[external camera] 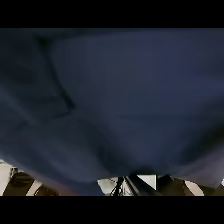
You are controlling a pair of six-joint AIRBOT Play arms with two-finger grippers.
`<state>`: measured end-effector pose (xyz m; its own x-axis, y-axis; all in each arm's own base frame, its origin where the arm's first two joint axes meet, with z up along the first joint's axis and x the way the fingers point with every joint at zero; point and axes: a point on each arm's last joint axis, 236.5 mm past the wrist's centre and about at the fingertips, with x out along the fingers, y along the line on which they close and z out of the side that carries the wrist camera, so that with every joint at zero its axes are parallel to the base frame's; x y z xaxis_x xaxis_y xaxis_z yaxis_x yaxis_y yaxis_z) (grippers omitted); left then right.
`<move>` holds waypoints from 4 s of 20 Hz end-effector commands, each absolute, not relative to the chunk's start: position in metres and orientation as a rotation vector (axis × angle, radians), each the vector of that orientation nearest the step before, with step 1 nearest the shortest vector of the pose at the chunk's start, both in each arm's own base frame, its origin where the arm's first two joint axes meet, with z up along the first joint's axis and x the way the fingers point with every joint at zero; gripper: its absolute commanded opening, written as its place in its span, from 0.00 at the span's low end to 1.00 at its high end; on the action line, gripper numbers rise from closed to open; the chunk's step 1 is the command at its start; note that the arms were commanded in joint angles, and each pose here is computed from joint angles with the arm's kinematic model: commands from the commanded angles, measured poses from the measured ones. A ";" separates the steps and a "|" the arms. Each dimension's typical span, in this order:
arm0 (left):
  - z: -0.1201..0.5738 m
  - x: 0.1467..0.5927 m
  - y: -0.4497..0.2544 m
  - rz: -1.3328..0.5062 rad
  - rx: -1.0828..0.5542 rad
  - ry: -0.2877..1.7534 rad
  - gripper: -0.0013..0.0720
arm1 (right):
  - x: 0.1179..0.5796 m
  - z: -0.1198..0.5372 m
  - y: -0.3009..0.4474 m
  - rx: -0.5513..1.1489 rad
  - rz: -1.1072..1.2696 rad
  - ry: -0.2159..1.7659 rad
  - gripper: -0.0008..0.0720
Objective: Fold the shirts.
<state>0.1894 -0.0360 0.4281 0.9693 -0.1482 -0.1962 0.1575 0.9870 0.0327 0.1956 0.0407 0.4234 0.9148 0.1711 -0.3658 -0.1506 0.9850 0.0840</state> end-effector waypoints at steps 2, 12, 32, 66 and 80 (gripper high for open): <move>0.306 0.274 -0.035 -0.152 -0.005 0.488 0.04 | 0.269 0.300 0.046 0.125 0.174 0.656 0.05; 0.103 0.472 -0.069 -0.183 -0.375 0.762 0.05 | 0.477 0.079 0.068 0.392 0.166 0.901 0.05; -0.077 0.215 0.012 -0.085 -0.813 1.625 0.98 | 0.303 -0.037 -0.035 0.472 0.012 1.445 0.86; -0.093 0.256 -0.079 -0.327 -0.948 1.452 0.04 | 0.193 -0.088 -0.015 0.809 -0.083 1.577 0.86; -0.093 0.256 -0.080 -0.328 -0.947 1.453 0.04 | 0.232 -0.100 0.030 0.959 0.128 1.523 0.86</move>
<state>0.2558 -0.0795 -0.0931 0.1508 -0.7088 -0.6891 -0.3445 0.6157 -0.7087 0.2244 0.0224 -0.0975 0.1063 0.6249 -0.7734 0.5202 0.6279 0.5789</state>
